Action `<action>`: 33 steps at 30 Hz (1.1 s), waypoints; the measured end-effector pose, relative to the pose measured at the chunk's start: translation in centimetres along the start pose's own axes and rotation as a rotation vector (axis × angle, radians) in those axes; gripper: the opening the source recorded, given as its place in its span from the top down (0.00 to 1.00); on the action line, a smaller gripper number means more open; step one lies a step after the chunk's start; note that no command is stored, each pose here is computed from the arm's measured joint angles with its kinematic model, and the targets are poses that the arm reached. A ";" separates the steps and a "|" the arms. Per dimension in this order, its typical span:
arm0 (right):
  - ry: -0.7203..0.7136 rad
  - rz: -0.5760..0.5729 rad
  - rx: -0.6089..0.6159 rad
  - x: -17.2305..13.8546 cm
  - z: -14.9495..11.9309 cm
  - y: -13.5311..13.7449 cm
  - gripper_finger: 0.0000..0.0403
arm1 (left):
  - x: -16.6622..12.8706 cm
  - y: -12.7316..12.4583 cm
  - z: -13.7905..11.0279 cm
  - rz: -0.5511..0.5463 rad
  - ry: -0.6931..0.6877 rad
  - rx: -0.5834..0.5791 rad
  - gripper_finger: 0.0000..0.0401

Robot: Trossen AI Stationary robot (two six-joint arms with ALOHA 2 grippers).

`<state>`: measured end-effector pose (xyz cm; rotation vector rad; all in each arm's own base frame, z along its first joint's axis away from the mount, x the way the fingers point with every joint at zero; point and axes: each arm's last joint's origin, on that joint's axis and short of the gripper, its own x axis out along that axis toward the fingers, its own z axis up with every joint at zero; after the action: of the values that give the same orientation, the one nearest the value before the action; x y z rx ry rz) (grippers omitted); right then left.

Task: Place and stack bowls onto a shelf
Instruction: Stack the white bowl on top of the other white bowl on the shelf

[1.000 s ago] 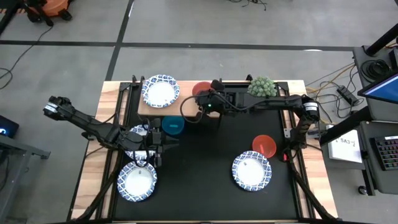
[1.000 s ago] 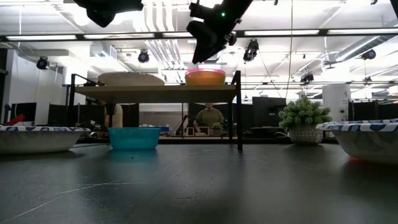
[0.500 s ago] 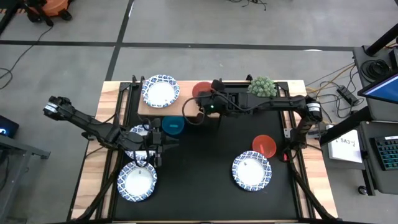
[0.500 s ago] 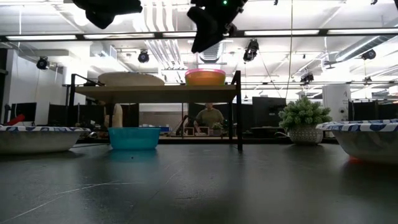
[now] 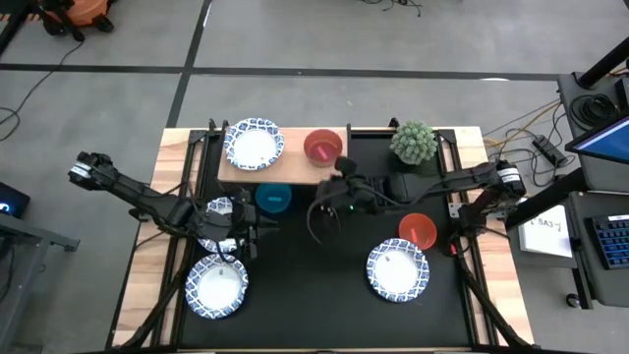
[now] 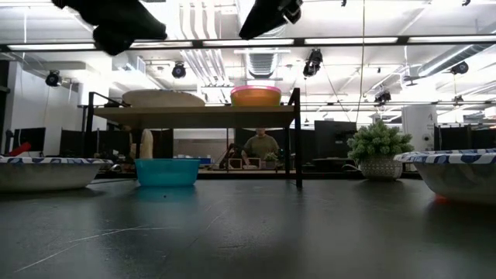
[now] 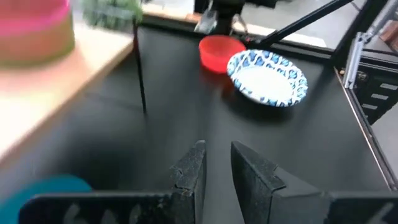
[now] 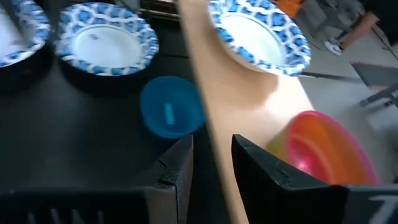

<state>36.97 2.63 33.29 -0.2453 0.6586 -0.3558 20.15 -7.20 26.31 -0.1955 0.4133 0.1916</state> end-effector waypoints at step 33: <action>-0.312 0.218 0.080 -5.1 -7.8 1.3 0.79 | -1.5 -2.3 -2.4 -0.343 0.478 -0.571 0.86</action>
<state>28.55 5.01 29.67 -0.1466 0.3576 -0.1292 18.41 -10.17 25.11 -0.8782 0.7858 -0.0852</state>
